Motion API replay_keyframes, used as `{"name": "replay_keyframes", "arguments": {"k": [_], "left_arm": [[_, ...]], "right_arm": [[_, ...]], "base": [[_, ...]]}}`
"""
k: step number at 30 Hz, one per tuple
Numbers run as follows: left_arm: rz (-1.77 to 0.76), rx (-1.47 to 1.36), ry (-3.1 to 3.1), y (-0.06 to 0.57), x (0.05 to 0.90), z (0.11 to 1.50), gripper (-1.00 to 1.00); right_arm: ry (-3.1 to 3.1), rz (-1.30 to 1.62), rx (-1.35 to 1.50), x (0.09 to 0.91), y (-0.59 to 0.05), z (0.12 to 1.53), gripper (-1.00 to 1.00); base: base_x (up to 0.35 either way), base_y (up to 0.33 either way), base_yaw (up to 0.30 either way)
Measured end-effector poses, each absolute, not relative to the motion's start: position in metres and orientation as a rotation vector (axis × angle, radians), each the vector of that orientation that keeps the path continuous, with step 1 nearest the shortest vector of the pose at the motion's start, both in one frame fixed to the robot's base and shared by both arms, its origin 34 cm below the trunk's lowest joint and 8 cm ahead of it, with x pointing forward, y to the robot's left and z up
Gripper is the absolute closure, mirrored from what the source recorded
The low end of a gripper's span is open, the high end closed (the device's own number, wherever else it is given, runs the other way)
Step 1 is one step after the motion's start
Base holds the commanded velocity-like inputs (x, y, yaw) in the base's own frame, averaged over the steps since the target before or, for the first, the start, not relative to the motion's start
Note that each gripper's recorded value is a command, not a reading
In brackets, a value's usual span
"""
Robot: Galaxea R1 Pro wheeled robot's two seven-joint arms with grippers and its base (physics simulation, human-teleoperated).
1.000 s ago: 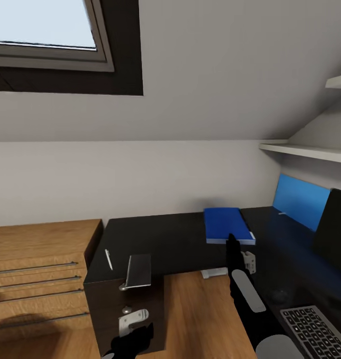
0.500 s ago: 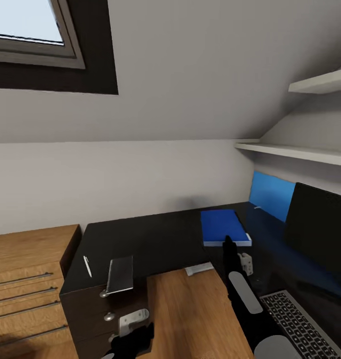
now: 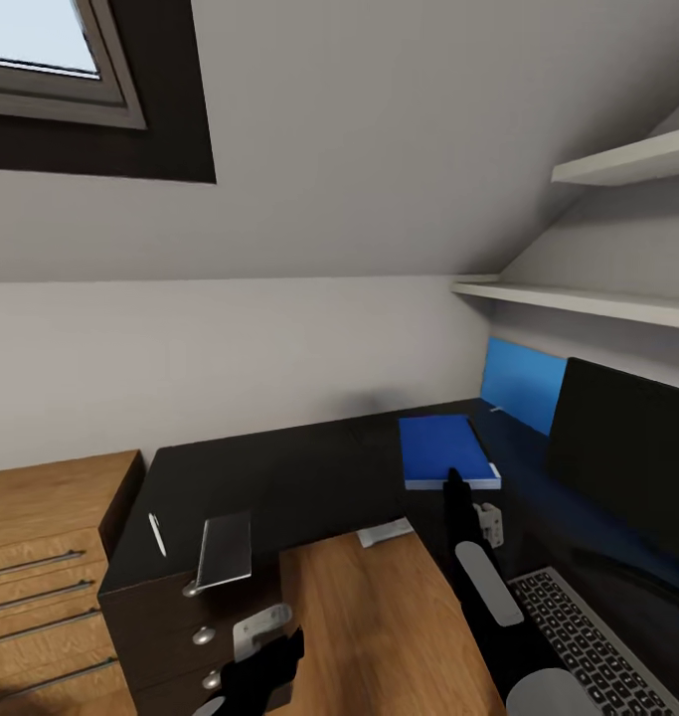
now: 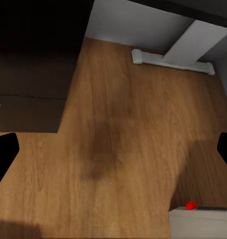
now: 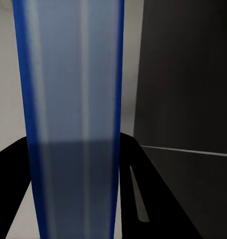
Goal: In the bedroom, organize the workspace by keeping the computer under the desk, ensuring the monitor is on the desk, placing the keyboard on the desk next to the monitor, placing the mouse on the desk next to the keyboard, moving the folder from the swivel chair onto the desk next to the mouse, stacking the notebook on top of the folder with the pen on top of the notebook, and positioning the swivel chair next to the desk.
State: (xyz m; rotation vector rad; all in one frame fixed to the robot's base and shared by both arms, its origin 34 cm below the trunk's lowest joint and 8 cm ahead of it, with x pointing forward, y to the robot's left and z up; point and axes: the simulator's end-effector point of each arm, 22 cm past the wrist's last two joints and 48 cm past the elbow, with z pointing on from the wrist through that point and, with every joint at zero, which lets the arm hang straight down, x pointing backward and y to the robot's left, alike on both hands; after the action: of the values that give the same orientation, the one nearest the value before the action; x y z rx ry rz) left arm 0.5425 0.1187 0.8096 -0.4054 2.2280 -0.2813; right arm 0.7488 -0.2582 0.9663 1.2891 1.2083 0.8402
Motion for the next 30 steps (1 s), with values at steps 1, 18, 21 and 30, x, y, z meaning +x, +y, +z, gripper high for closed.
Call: {"name": "replay_keyframes", "arguments": {"k": [1,18,21,30], "left_arm": [[-0.284,-0.415,2.219,0.119,0.544,0.809,-1.00],[-0.291,-0.430,2.202,0.119,0.546,0.786,-1.00],[-0.293,-0.426,2.204,0.118,0.545,0.781,-1.00],[-0.293,-0.423,2.206,0.117,0.544,0.765,-1.00]], "right_arm": [[1.208,0.841,1.289,0.749,-0.258,0.965,1.00],[1.209,0.844,1.289,0.749,-0.257,0.939,1.00],[1.209,0.844,1.287,0.749,-0.256,0.934,1.00],[1.214,0.844,1.287,0.749,-0.255,0.919,1.00]], "base": [[0.000,0.000,0.000],[0.000,0.000,0.000],[0.000,0.000,0.000],[0.000,0.000,0.000]]}}
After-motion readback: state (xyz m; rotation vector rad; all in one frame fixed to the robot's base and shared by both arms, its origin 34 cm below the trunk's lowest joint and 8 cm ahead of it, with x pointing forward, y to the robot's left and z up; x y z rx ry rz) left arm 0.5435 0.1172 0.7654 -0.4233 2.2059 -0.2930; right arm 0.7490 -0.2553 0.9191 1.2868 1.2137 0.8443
